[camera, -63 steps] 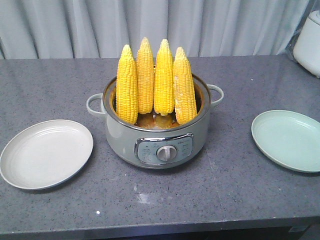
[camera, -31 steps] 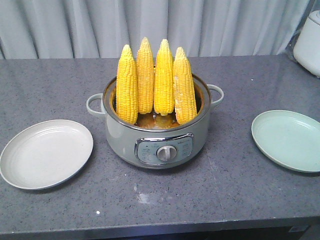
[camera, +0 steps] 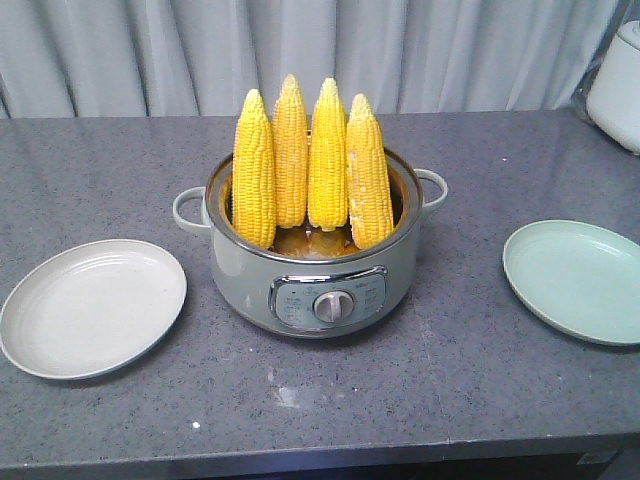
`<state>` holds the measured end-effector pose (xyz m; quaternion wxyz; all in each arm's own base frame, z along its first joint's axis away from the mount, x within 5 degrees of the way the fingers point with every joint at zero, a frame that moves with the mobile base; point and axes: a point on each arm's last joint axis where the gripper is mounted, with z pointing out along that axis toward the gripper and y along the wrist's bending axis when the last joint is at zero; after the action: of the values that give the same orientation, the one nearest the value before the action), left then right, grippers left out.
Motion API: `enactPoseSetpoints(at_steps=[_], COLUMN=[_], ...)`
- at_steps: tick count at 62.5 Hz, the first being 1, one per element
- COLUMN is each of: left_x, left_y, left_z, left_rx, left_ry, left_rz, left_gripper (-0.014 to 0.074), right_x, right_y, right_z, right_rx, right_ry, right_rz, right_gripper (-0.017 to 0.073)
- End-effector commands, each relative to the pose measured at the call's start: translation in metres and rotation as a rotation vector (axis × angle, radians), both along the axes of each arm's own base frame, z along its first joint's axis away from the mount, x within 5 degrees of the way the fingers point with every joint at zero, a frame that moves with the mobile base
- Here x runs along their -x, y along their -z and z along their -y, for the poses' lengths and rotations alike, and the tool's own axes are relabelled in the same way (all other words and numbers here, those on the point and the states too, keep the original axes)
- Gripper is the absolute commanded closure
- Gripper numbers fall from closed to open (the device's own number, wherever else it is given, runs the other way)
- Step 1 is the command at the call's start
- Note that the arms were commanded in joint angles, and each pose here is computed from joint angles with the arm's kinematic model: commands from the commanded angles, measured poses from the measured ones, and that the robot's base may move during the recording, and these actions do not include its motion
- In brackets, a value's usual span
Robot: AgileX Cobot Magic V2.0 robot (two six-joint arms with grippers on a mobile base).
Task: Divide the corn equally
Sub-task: 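Raise the right gripper and move it over the corn in the pot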
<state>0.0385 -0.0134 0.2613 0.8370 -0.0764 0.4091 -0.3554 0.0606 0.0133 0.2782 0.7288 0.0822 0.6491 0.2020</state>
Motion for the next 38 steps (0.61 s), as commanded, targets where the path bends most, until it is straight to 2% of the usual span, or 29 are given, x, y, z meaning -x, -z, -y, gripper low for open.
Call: enactPoseSetpoints(at_steps=[1, 8, 13, 22, 31, 34, 38], left_x=[0.003, 0.004, 0.005, 0.008, 0.007, 0.006, 0.003], left_y=[-0.024, -0.05, -0.067, -0.089, -0.094, -0.096, -0.099], left_z=[-0.003, -0.005, -0.007, -0.007, -0.007, -0.007, -0.008], left_rx=[0.043, 0.042, 0.042, 0.041, 0.043, 0.044, 0.043], left_ry=[0.004, -0.031, -0.05, -0.059, -0.058, -0.058, -0.062], left_rz=[0.026, -0.063, -0.112, -0.104, -0.1, -0.105, -0.128], left_gripper=[0.0601, 0.0601, 0.0601, 0.0601, 0.0601, 0.0601, 0.0601], right_x=[-0.003, -0.014, -0.02, -0.028, -0.028, -0.028, -0.027], right_y=[-0.022, -0.035, -0.039, -0.037, -0.037, -0.037, -0.041], right_z=[-0.003, -0.005, -0.006, -0.002, -0.001, -0.001, -0.001], right_rx=[0.043, 0.06, 0.051, 0.008, -0.031, -0.025, 0.015], right_ry=[-0.023, -0.052, -0.06, -0.022, -0.015, -0.014, -0.014], right_rz=[0.024, 0.001, -0.02, -0.053, -0.054, -0.053, -0.039], right_gripper=[0.0565, 0.0565, 0.0565, 0.0565, 0.0565, 0.0565, 0.0565])
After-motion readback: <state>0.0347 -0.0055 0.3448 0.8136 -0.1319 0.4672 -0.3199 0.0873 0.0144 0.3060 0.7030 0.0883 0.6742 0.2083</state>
